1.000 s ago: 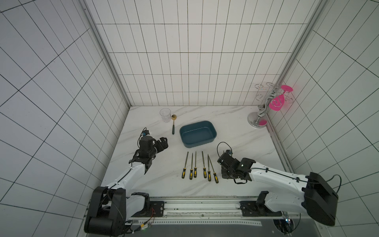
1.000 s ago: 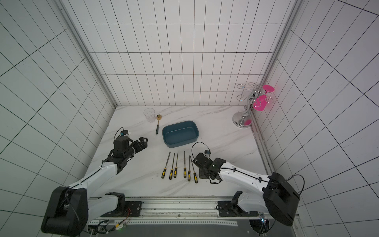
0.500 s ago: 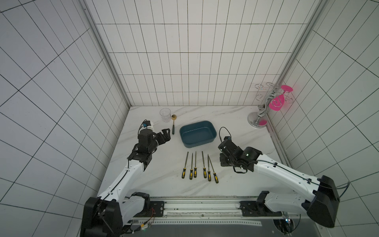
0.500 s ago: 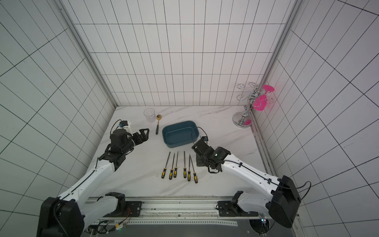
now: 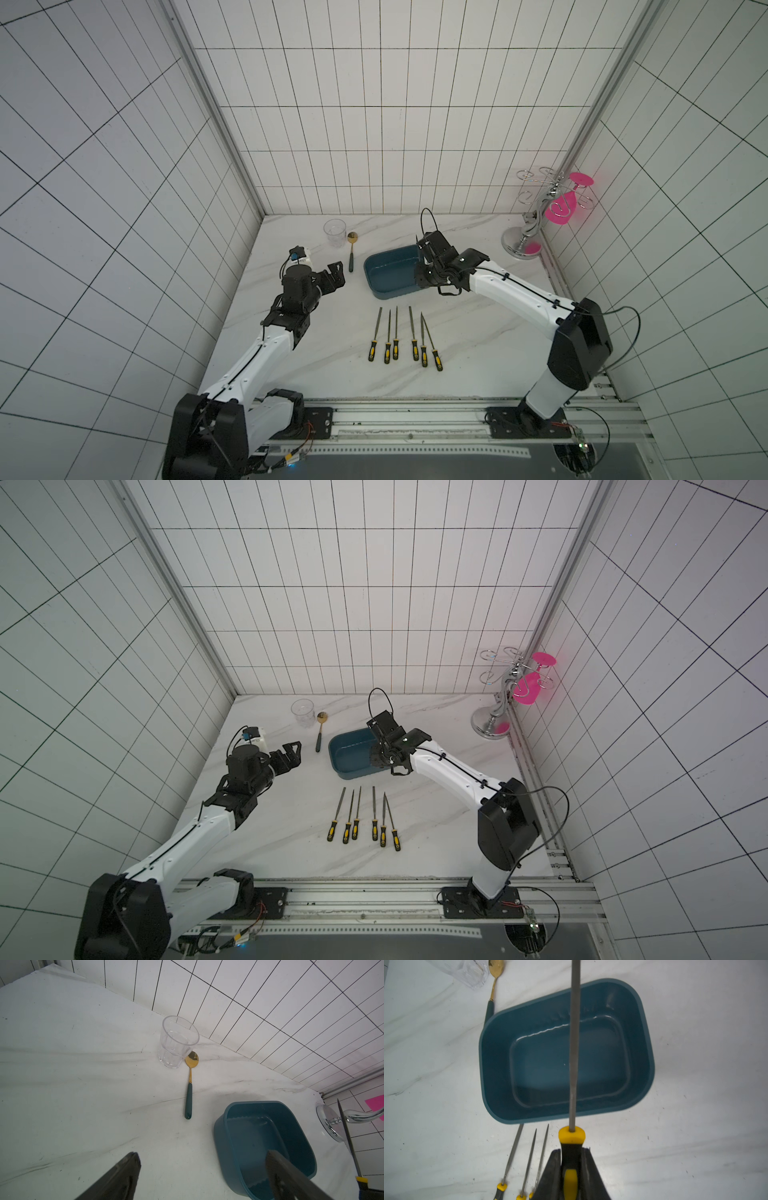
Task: Put the file tool into the storage box
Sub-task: Place the file tool in the storage box.
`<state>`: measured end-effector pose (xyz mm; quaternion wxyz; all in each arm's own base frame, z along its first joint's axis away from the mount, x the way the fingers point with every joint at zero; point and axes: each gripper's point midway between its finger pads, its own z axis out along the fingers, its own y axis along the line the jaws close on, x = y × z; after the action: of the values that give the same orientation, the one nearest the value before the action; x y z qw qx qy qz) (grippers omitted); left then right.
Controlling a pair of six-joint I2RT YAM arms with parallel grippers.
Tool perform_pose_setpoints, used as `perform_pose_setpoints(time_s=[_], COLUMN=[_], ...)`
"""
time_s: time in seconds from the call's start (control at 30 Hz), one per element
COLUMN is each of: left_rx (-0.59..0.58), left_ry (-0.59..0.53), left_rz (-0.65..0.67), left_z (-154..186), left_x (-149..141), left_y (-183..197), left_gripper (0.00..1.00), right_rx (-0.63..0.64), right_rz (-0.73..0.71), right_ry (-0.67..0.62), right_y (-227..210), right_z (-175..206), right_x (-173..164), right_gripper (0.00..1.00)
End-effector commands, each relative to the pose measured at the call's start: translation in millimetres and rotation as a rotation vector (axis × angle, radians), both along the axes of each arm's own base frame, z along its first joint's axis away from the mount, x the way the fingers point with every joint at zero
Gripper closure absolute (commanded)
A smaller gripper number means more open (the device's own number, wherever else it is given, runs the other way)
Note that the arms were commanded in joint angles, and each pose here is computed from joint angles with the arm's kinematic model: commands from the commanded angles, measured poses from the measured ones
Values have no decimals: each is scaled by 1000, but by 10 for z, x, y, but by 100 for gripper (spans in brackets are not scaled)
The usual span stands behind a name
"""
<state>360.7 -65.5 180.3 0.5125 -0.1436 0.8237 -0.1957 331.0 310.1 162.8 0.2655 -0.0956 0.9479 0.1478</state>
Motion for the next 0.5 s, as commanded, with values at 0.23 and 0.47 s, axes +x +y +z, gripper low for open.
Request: perform_pose_setpoints(time_s=[0.23,0.47], left_rx=[2,0], left_ry=[-47,-36], left_rz=[50,38], left_z=[-31,-70], left_x=[24,21], left_y=[72,49], left_gripper=[2,2], right_rx=[280,343], right_rz=[-161,-239], right_ry=[-10,16], right_y=[450,549], right_z=[-89,-345], right_x=[508,664], right_gripper=[100,100])
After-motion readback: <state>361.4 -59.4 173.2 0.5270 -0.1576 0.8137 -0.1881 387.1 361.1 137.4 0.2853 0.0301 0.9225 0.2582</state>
